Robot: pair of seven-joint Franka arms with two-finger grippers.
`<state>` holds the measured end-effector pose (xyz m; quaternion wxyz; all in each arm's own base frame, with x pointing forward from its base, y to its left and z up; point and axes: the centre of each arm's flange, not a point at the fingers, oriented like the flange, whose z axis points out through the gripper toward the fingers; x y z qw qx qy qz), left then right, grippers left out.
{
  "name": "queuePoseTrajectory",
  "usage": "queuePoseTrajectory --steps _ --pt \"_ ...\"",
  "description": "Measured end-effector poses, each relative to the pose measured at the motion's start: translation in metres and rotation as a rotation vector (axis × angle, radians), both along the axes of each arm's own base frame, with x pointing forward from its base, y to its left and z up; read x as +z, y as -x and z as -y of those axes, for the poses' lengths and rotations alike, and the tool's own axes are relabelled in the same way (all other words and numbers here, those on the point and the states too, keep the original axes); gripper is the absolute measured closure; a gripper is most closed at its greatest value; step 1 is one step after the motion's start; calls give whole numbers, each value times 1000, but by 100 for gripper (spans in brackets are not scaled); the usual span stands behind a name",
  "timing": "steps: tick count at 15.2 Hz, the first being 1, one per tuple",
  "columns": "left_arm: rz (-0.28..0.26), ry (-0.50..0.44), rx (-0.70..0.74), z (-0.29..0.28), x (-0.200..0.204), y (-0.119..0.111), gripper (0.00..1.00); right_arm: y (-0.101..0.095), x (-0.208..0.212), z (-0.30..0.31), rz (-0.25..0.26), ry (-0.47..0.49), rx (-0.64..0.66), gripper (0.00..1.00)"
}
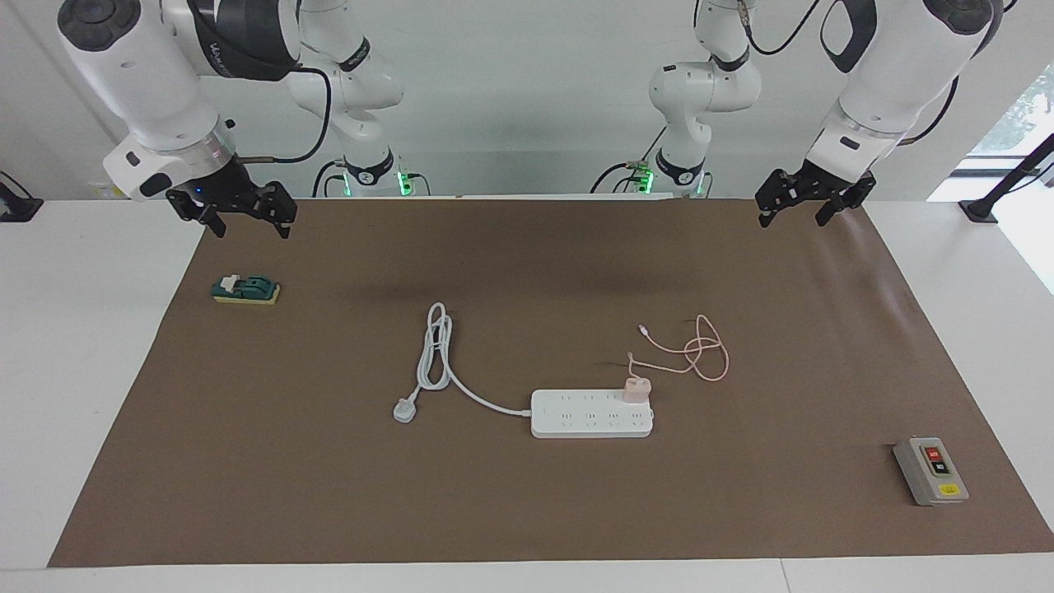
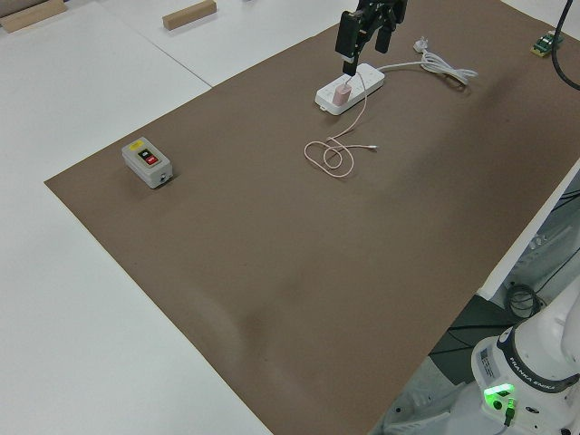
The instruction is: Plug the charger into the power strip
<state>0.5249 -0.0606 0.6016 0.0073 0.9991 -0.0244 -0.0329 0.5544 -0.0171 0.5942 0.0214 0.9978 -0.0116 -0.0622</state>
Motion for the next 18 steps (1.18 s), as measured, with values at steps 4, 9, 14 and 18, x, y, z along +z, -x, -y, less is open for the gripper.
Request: queuePoseTrajectory --steps 4,9,14,18 --pt "-2 2 -30 0 0 1 0 0 0 0 0 0 0 0" --pt "-4 3 -59 0 0 1 0 0 0 0 0 0 0 0" --pt "-5 4 -58 -1 0 2 0 0 0 0 0 0 0 0" --pt "-5 4 -50 -5 0 1 0 0 0 0 0 0 0 0"
